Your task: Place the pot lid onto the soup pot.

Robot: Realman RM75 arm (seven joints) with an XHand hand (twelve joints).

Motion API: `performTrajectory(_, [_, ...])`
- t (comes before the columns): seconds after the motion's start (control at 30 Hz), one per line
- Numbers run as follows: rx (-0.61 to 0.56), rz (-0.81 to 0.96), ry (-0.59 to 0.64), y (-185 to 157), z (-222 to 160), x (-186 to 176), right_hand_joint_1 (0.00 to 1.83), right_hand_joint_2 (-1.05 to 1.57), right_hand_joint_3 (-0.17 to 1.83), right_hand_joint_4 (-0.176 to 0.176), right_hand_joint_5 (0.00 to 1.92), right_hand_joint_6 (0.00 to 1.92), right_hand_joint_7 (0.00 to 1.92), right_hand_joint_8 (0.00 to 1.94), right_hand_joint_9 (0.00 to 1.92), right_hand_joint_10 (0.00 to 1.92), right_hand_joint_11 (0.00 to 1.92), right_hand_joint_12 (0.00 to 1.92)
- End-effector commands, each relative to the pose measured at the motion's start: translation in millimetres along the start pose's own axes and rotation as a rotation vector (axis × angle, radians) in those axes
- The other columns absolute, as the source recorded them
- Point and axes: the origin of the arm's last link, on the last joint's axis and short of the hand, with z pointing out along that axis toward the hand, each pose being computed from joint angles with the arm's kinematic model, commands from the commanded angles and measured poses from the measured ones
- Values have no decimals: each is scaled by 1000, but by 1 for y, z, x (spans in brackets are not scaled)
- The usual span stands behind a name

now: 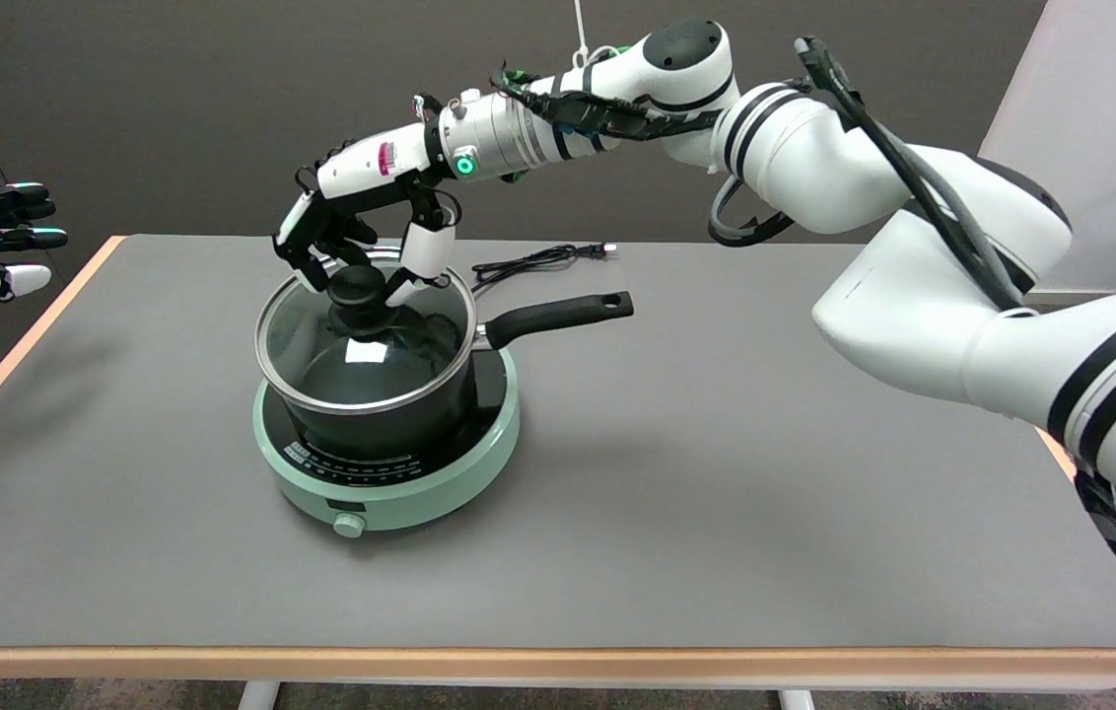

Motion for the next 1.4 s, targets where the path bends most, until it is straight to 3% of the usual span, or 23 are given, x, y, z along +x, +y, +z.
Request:
performTrajectory(0.03, [-7,5,-14,2,1,-5,1345,894,611,176,605,1200,834,1407,644,1905,569,1310])
performTrajectory(0.2, [-6,5,-15,2,1,-5,1343,897,611,176,601,1207,830,1415,640,1910,566,1314])
performTrajectory(0.33, [-6,6,-15,2,0,-5,1339,900,629,176,526,1328,814,1446,567,1921,488,1438])
performTrajectory(0.4, [-6,6,-15,2,0,-5,1302,1017,552,176,513,1217,686,1615,453,1919,446,1422])
performTrajectory(0.53, [-5,6,-16,2,0,-5,1301,1067,425,176,453,1145,686,1552,399,1921,283,1565])
performTrajectory(0.67, [-4,8,-17,2,0,-6,1297,1115,320,176,508,825,681,1515,427,1772,120,1585])
performTrajectory(0.73, [-3,8,-17,2,-1,-6,1063,806,884,176,577,534,651,969,469,1615,58,1560])
performTrajectory(0.87, [8,9,-19,1,-2,-6,1064,744,888,168,627,377,711,778,548,1437,32,1515])
performTrajectory(1.13, [19,14,-8,1,-5,-5,1061,671,906,141,602,281,770,483,647,1160,79,1475])
performTrajectory(1.4, [15,16,-1,3,-7,-5,1056,650,914,123,574,253,770,410,663,1059,93,1436])
